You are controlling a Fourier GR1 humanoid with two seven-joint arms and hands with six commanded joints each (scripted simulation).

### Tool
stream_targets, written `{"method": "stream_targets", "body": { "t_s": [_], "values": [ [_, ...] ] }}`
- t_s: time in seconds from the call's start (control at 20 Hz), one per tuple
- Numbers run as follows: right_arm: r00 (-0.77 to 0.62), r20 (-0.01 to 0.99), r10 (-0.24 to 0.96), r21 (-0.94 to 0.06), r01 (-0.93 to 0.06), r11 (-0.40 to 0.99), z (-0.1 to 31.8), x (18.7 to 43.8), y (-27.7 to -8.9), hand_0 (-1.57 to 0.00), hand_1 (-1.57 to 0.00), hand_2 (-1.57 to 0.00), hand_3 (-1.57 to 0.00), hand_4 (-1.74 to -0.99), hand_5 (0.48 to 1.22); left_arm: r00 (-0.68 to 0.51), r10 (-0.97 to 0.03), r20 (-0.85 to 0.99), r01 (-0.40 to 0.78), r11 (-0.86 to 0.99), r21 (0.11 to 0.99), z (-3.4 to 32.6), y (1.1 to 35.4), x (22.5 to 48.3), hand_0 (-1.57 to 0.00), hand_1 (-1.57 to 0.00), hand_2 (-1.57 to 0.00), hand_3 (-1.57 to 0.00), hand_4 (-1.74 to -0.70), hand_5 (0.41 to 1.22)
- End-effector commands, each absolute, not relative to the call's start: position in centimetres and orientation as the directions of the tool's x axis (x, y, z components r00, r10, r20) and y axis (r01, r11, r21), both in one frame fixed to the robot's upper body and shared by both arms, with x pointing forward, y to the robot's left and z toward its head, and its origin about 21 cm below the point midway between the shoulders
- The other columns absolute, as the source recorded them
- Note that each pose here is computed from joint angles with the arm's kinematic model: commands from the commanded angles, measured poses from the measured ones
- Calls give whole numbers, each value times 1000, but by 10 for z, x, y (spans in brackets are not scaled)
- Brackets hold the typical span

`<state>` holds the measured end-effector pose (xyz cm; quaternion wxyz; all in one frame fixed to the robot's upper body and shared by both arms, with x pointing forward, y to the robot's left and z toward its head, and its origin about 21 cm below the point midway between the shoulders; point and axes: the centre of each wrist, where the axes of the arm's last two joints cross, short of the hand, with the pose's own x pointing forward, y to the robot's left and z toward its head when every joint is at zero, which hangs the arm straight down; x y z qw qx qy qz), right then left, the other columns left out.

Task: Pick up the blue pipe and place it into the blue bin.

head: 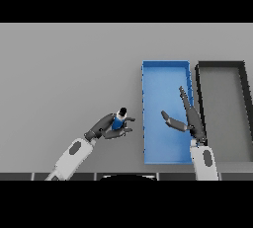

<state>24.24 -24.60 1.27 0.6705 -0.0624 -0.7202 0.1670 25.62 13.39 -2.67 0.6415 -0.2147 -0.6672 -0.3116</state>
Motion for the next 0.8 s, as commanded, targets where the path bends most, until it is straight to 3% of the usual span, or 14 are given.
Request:
{"method": "stream_targets", "body": {
  "t_s": [0.0, 0.1, 0.35, 0.75],
  "values": [
    [-105, 946, 307, -319, -140, 937, 14, 242, -243, 1, 1, 1, 1, -1174, 558, -92, -123, 988, 684, 714, 152, -27, 133, 257, -1416, -1446, -1464, -1443, -1525, 1174],
    [-100, 943, 317, -328, -134, 935, 14, 246, -244, 1, 1, 1, 1, -1166, 556, -119, -111, 987, 680, 715, 163, -22, 133, 255, -1472, -1491, -1503, -1489, -1502, 1191],
    [-109, 937, 333, -345, -134, 929, 15, 245, -243, 1, 1, 1, 1, -1144, 551, -231, 35, 972, 679, 722, 136, 10, 114, 262, -1539, -1545, -1549, -1544, -1480, 1211],
    [-105, 931, 349, -361, -129, 924, 13, 239, -252, 1, 1, 1, 1, -1123, 571, -253, 10, 967, 707, 685, 178, 44, 105, 271, -1566, -1567, -1567, -1566, -1473, 1219]
  ]
}}
